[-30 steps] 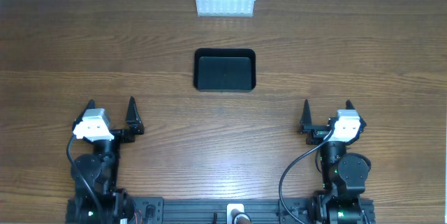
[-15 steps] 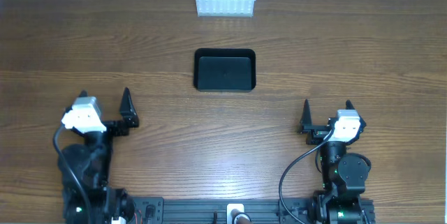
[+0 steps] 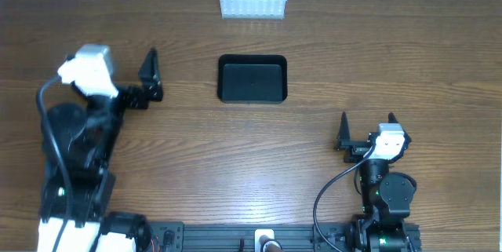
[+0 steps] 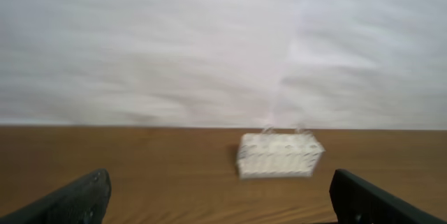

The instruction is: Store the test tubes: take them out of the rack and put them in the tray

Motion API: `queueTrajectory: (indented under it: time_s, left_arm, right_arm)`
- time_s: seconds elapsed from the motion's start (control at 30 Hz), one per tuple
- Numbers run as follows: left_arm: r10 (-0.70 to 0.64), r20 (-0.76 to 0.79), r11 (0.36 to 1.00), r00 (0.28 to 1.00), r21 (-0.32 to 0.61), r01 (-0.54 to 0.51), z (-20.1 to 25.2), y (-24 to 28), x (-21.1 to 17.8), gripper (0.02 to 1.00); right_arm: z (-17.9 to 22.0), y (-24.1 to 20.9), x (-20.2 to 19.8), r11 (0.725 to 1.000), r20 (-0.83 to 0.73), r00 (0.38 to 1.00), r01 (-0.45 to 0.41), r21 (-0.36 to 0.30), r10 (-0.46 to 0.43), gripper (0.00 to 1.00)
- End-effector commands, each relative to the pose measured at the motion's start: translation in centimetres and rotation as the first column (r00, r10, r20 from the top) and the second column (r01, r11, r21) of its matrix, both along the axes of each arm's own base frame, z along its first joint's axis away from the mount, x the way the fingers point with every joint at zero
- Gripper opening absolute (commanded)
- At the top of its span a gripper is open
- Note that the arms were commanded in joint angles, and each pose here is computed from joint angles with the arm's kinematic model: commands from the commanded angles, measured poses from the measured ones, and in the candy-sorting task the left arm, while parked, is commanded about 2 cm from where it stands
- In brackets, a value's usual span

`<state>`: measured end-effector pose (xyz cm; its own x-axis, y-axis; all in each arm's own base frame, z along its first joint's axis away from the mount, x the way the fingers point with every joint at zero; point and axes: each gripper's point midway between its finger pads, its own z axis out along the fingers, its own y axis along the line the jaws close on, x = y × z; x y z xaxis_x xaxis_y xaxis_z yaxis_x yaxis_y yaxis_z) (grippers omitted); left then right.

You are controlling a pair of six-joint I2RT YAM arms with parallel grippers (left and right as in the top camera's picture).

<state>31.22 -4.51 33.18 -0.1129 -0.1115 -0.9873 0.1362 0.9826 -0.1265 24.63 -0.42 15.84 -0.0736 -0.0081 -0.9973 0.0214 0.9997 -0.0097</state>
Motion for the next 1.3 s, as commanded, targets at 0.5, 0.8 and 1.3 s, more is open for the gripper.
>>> queueTrajectory:
  time_s: [0.5,0.8,1.3]
  left_arm:
    - [-0.066,-0.321,0.998,0.945,0.002,0.070,-0.7,-7.2,15.3,0.998]
    - [-0.113,-0.419,0.991,0.901,0.021,0.134,-6.7,-12.5,21.6,0.998]
    - [-0.126,-0.457,0.988,0.880,0.025,0.154,-12.7,-16.1,28.3,0.996]
  right_arm:
    - [-0.2,0.2,0.0,1.000,-0.002,1.000,-0.010,-0.007,0.010,0.993]
    - [-0.2,0.2,0.0,1.000,-0.002,1.000,-0.010,-0.007,0.010,0.991]
    - [-0.2,0.2,0.0,1.000,-0.002,1.000,-0.010,-0.007,0.010,0.991]
